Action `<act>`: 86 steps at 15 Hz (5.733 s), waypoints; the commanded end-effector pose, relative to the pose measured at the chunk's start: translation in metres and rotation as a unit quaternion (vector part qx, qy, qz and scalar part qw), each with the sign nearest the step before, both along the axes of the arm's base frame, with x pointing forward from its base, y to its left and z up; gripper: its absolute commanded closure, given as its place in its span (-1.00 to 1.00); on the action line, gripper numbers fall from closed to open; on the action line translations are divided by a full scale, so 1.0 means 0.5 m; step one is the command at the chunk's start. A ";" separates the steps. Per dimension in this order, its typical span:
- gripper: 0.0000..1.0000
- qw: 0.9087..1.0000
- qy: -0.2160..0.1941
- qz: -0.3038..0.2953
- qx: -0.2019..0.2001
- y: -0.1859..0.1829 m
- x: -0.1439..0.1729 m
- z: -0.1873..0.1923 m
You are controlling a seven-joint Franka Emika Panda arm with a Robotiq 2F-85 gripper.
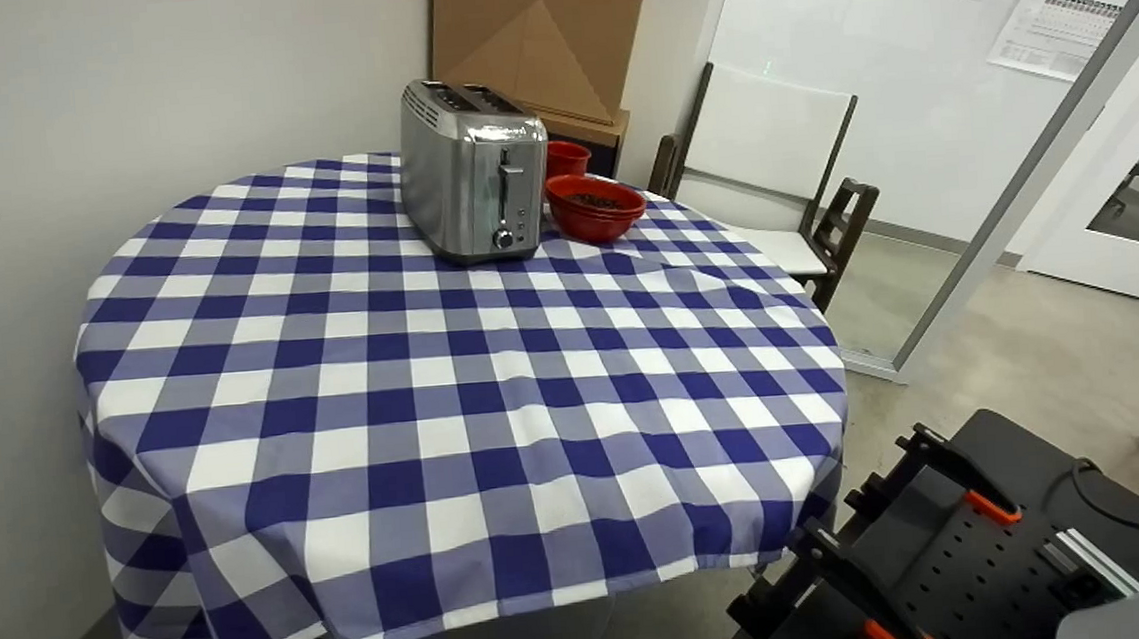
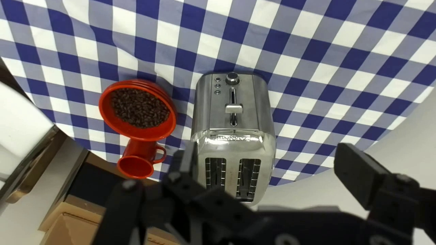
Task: Push down on the button on the toaster.
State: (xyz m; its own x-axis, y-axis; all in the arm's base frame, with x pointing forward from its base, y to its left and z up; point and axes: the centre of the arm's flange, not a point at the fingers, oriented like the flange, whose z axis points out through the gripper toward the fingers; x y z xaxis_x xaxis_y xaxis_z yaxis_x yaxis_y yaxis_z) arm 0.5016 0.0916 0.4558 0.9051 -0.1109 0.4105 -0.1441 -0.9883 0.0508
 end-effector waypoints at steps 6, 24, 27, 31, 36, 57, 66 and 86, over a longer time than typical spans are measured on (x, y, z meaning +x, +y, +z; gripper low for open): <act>0.06 0.999 -0.014 -0.041 -0.022 0.025 0.205 -0.133; 0.99 0.998 -0.031 0.004 -0.051 0.025 0.328 -0.378; 0.99 0.999 -0.024 0.001 -0.047 0.022 0.325 -0.373; 0.99 0.999 0.046 -0.019 0.000 0.015 0.309 -0.355; 0.99 0.996 0.083 -0.035 0.021 -0.018 0.309 -0.358; 0.99 1.000 0.030 -0.006 0.006 -0.018 0.313 -0.542; 0.47 0.997 0.054 -0.042 0.038 -0.029 0.300 -0.539; -1.00 0.976 0.215 0.029 -0.014 -0.069 -0.106 -0.103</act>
